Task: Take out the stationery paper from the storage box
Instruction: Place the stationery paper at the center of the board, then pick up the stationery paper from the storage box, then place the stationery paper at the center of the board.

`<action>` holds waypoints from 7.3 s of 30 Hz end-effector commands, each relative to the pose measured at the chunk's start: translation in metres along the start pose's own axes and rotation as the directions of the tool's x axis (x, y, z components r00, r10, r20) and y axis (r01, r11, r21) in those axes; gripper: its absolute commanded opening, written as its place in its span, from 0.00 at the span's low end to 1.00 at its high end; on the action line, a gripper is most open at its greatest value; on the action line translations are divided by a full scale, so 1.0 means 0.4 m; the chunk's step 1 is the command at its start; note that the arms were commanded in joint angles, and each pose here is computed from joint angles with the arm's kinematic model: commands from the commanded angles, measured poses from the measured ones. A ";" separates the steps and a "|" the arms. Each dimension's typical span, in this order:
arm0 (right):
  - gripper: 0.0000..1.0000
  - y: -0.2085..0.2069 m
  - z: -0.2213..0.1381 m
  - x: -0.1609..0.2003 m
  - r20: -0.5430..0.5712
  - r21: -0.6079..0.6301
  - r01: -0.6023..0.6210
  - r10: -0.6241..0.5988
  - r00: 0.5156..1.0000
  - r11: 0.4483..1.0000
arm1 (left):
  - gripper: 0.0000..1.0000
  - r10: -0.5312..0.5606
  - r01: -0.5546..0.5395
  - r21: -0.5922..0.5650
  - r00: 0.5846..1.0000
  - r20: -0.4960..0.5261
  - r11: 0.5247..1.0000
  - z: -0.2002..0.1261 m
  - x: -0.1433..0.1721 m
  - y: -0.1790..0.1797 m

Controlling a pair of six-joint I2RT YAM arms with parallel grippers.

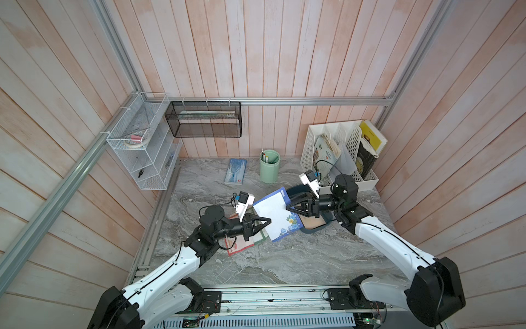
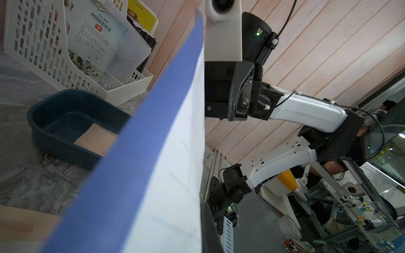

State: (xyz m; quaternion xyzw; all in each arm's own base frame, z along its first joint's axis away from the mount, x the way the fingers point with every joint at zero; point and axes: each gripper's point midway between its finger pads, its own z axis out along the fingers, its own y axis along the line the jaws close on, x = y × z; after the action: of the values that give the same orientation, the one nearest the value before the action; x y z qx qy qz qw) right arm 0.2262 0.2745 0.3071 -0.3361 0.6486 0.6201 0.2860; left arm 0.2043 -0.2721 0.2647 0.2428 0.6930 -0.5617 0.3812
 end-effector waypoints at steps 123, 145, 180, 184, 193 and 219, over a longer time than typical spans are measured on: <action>0.12 -0.173 0.056 0.021 -0.069 0.590 -0.120 0.198 0.978 0.799 | 0.22 -0.063 0.022 0.134 0.949 0.307 0.991 0.084 -0.071 0.076; 0.98 0.112 -0.004 -0.005 0.077 -0.212 0.079 -0.064 0.995 0.974 | 0.00 -0.023 -0.020 0.299 0.990 0.139 0.954 0.005 -0.049 -0.079; 0.58 0.150 0.050 0.017 0.001 -0.412 0.031 -0.034 0.999 0.911 | 0.00 0.052 -0.070 0.135 0.990 0.135 0.988 -0.029 -0.058 -0.071; 0.00 0.155 0.043 0.008 0.007 -0.409 0.041 -0.042 0.999 0.912 | 0.00 0.053 -0.069 0.120 0.990 0.133 0.990 -0.032 -0.055 -0.067; 0.00 0.138 0.041 0.000 0.016 -0.397 0.027 -0.023 1.000 0.917 | 0.00 0.056 -0.067 0.081 0.991 0.125 0.994 -0.037 -0.047 -0.053; 0.97 -0.205 -0.210 -0.033 0.210 0.646 -0.005 -0.171 0.963 0.763 | 0.00 -0.168 0.224 -0.698 0.975 0.149 0.681 -0.202 0.054 0.445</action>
State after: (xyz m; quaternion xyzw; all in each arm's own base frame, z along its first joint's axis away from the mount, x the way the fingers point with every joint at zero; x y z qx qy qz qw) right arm 0.2822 0.2156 0.3405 -0.1783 0.6470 0.5695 0.4747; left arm 0.3019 -0.1642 0.1717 -0.0016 0.8455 -0.3339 0.4166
